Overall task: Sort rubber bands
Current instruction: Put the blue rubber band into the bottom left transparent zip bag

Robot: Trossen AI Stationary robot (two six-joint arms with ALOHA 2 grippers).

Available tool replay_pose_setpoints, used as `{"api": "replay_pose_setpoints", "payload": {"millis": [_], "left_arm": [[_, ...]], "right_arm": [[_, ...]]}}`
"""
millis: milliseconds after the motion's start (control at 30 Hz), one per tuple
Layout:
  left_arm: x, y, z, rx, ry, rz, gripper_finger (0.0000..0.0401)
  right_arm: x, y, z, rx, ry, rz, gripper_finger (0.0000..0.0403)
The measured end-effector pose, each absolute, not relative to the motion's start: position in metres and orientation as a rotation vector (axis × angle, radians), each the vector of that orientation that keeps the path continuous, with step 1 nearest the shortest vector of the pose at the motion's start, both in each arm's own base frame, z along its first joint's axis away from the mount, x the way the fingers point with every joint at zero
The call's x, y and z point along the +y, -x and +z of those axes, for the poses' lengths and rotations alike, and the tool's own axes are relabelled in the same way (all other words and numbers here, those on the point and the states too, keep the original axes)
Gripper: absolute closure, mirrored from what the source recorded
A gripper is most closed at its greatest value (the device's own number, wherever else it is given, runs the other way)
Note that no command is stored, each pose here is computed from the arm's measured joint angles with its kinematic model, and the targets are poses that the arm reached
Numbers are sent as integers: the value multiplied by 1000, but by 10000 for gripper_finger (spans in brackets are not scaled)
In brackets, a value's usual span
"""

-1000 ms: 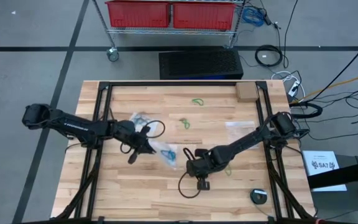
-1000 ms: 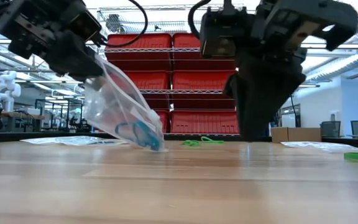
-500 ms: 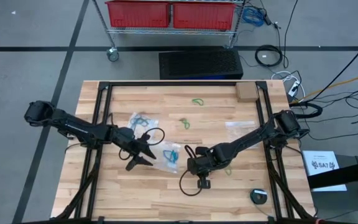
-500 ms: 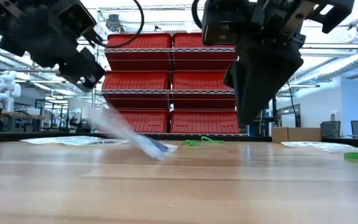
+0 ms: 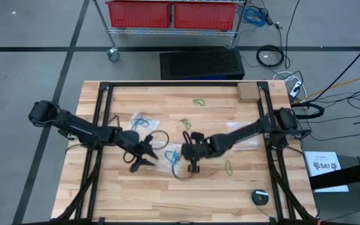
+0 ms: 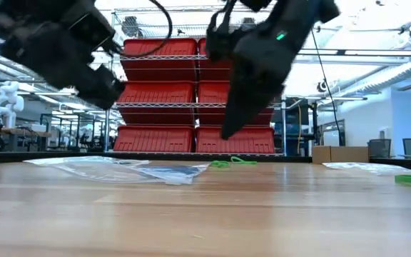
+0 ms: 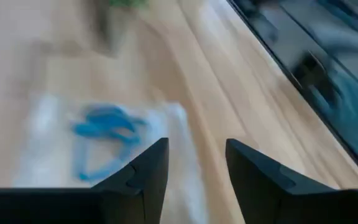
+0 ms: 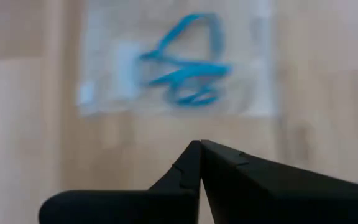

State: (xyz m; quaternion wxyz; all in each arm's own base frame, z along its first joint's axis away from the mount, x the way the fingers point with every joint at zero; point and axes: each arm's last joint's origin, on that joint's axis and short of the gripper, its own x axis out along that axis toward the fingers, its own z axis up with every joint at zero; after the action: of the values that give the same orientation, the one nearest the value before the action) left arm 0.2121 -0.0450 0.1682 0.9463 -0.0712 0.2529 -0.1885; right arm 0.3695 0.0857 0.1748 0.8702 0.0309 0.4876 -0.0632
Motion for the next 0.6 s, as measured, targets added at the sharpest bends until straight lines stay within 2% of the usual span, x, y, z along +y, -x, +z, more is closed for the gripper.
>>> {"api": "replay_pose_setpoints", "payload": {"millis": [133,300,600], "left_arm": [[-57,-213,148,627,121,-521,257],[-69,-214,124,728,46,-588,293],[-68,-214,108,808,-27,-480,355]], "right_arm": [[54,-380,178,973,-40,-141,403],[29,-385,179,958,11,-119,403],[8,-392,154,1026,-68,-106,403]]}}
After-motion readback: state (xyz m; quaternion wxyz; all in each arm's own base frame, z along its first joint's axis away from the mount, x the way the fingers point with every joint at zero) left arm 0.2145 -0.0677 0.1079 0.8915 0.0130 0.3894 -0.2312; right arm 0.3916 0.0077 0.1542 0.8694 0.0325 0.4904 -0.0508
